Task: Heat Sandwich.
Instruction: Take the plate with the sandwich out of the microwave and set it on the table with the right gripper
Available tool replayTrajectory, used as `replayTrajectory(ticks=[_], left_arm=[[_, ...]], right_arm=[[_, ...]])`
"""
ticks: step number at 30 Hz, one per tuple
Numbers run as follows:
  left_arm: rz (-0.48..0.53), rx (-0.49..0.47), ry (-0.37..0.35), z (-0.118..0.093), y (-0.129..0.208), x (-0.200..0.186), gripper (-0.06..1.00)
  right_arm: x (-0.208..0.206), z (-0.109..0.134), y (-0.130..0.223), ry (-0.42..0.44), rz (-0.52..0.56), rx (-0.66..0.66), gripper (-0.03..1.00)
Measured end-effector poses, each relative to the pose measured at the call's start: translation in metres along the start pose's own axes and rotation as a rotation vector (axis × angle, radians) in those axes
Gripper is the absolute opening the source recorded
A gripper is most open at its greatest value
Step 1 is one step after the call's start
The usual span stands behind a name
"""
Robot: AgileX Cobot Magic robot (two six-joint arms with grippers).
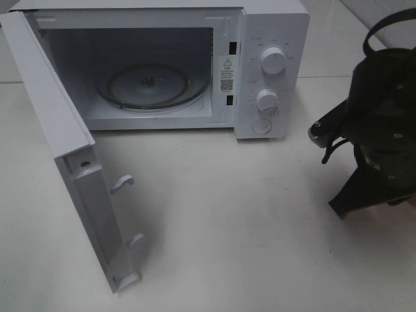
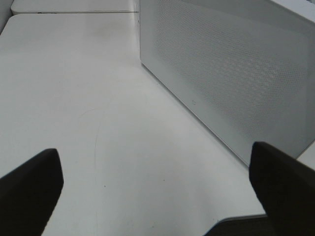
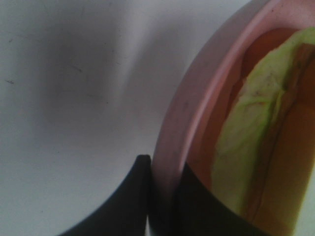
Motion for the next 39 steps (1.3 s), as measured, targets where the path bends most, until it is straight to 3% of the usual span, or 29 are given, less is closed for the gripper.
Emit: replayTrajectory(ticks=[16, 29, 39], left_arm=[[0.0, 0.0, 0.0, 0.0, 0.0, 0.0, 0.96], [0.0, 0.0, 0.0, 0.0, 0.0, 0.0, 0.96], [0.0, 0.0, 0.0, 0.0, 0.0, 0.0, 0.96]], right_arm=[[0.029, 0.03, -0.008, -0.025, 0.021, -0.015, 0.11], [0.036, 0.036, -0.014, -0.015, -0.022, -0.002, 0.11], [0.059, 0.053, -0.011, 0.01, 0.036, -0.053, 0.12]])
Point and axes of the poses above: a point on each arm's last joint axis where the gripper is mounted, x pointing out along that axis toward the gripper, z along the wrist's bending axis when the last joint is at zero, y = z × x, the point moved 1 cm from there along x, pointing out along that axis toward the gripper, and after that the axes turned 4 degrees about x, right-handed, at the moved point
